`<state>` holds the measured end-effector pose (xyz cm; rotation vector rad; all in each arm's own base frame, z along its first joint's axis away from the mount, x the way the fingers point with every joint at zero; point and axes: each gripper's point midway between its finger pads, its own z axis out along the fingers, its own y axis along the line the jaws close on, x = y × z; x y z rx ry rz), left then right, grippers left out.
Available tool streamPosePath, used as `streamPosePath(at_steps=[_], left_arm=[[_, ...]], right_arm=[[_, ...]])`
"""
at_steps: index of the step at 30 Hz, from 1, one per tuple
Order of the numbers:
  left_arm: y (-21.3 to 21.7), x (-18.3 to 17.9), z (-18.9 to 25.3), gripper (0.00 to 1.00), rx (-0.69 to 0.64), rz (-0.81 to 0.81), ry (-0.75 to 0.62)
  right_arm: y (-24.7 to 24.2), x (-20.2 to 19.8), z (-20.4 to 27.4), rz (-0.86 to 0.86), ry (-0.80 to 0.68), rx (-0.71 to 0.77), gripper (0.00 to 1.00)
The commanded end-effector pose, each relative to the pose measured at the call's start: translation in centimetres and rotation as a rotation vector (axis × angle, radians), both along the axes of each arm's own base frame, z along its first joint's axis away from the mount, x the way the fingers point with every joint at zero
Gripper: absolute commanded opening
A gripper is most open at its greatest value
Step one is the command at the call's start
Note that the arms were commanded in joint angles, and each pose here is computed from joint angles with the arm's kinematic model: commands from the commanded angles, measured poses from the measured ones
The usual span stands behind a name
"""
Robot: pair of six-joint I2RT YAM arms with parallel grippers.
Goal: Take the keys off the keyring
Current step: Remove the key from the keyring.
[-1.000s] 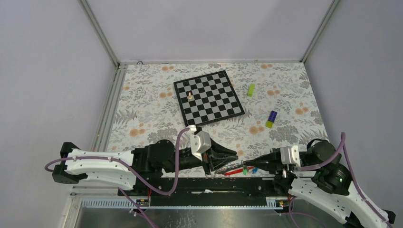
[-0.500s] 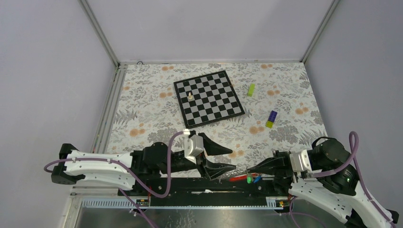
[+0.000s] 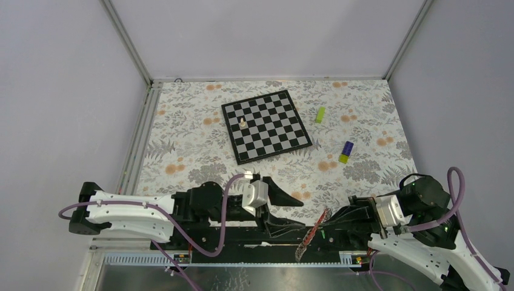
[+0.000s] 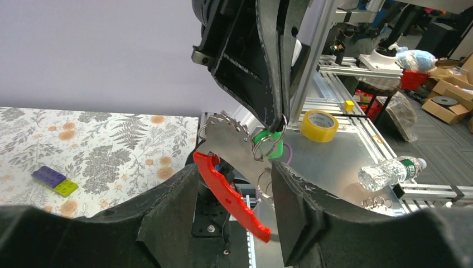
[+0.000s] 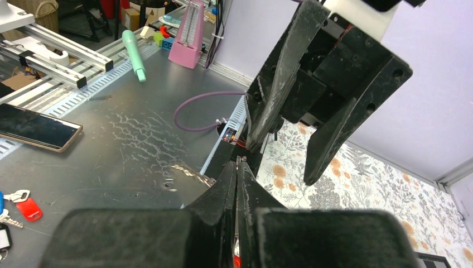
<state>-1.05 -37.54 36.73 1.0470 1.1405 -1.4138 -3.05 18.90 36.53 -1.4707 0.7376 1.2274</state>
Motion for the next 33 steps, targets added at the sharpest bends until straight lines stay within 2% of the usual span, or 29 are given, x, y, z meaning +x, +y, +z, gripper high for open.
streamPosePath(at_steps=[1, 17, 25, 33], left_arm=[[-0.3, -1.0, 3.3, 0.55, -0.092, -0.055, -0.015], [-1.5, -1.9, 4.0, 0.4, -0.136, -0.106, -0.022], [-1.8, -2.8, 3.7, 0.41, -0.124, -0.155, -0.031], [-2.4, -2.9, 3.5, 0.47, -0.114, -0.162, -0.035]], right_arm=[[-0.3, -0.8, 2.6, 0.045, -0.065, 0.083, 0.0], [0.2, -0.6, 2.5, 0.052, -0.068, 0.085, 0.0], [0.2, -0.5, 2.4, 0.052, -0.068, 0.087, 0.0], [0.2, -0.7, 2.4, 0.059, -0.061, 0.088, 0.0]])
